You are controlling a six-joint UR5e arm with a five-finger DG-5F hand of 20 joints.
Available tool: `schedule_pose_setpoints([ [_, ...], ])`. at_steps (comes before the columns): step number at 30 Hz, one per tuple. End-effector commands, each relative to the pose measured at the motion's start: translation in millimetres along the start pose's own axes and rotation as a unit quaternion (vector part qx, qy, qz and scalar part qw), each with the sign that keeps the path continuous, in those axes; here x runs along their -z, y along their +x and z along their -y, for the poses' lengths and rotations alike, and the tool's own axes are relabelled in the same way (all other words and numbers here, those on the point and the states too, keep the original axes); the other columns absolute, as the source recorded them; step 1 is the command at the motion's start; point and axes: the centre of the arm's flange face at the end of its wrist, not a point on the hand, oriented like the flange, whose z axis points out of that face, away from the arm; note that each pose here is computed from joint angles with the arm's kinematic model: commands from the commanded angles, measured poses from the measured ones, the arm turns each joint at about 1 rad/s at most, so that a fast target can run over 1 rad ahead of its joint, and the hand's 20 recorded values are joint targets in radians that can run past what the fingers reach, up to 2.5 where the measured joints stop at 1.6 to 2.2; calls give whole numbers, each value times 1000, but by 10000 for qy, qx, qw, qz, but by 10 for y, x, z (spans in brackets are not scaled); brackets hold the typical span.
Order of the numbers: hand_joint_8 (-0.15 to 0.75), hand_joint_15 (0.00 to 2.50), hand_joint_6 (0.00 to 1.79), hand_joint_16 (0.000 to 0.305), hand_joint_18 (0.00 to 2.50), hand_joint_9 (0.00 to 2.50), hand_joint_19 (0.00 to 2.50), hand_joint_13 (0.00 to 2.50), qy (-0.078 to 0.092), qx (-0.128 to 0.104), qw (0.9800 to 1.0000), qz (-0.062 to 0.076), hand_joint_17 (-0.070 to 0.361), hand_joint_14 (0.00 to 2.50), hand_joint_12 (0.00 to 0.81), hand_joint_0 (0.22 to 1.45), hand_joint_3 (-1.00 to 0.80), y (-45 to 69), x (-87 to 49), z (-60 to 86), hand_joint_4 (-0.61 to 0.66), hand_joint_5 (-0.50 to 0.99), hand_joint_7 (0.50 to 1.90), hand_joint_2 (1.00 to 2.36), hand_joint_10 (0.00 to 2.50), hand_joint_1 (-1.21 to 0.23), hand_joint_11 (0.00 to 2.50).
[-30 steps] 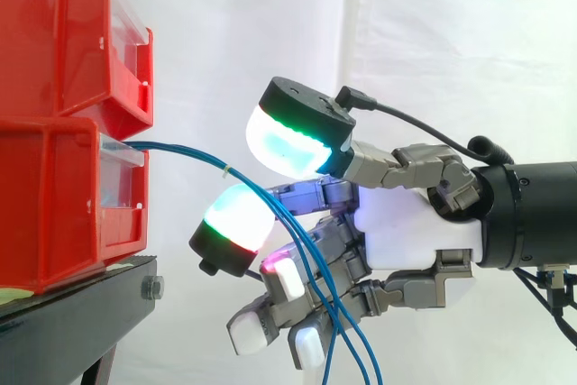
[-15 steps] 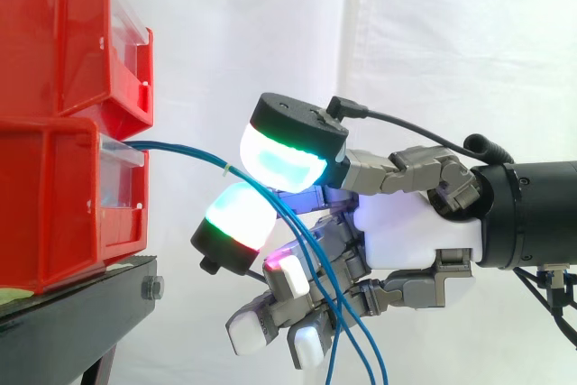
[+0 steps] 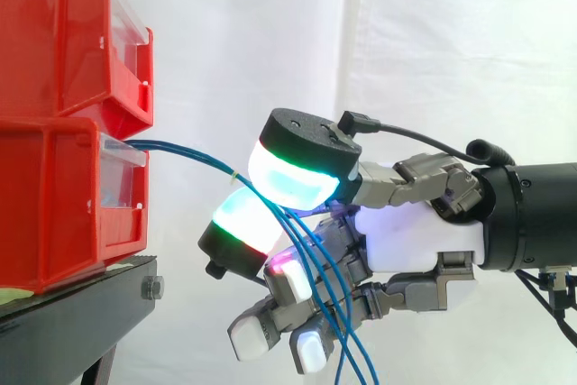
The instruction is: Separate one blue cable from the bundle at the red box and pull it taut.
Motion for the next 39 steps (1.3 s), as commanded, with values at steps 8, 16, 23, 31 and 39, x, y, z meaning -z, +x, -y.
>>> schedule_pose_setpoints([
  [8, 316, 410, 886, 46, 861, 1136, 639, 828, 7, 5, 10000, 18, 103, 16, 365, 677, -500, 2, 1, 2, 13, -143, 1250, 1000, 25, -832, 822],
  [16, 325, 418, 846, 46, 872, 1174, 673, 839, -1, 4, 10000, 19, 105, 18, 371, 609, -500, 12, -1, -1, 29, -126, 1189, 1000, 25, -620, 810],
  [23, 320, 422, 797, 47, 875, 1193, 692, 843, -16, 1, 10000, 21, 106, 16, 373, 624, -500, 12, -4, -4, 32, -105, 1199, 1000, 25, -500, 780],
  [31, 324, 425, 779, 48, 882, 1213, 702, 851, -17, 2, 10000, 13, 107, 16, 377, 634, -500, 46, -3, -3, 121, -95, 1208, 1000, 25, -475, 770],
  [39, 337, 432, 751, 48, 872, 1200, 688, 839, -24, 0, 10000, 14, 108, 16, 380, 632, -406, 45, -6, -10, 89, -95, 1256, 1008, 25, -593, 803],
])
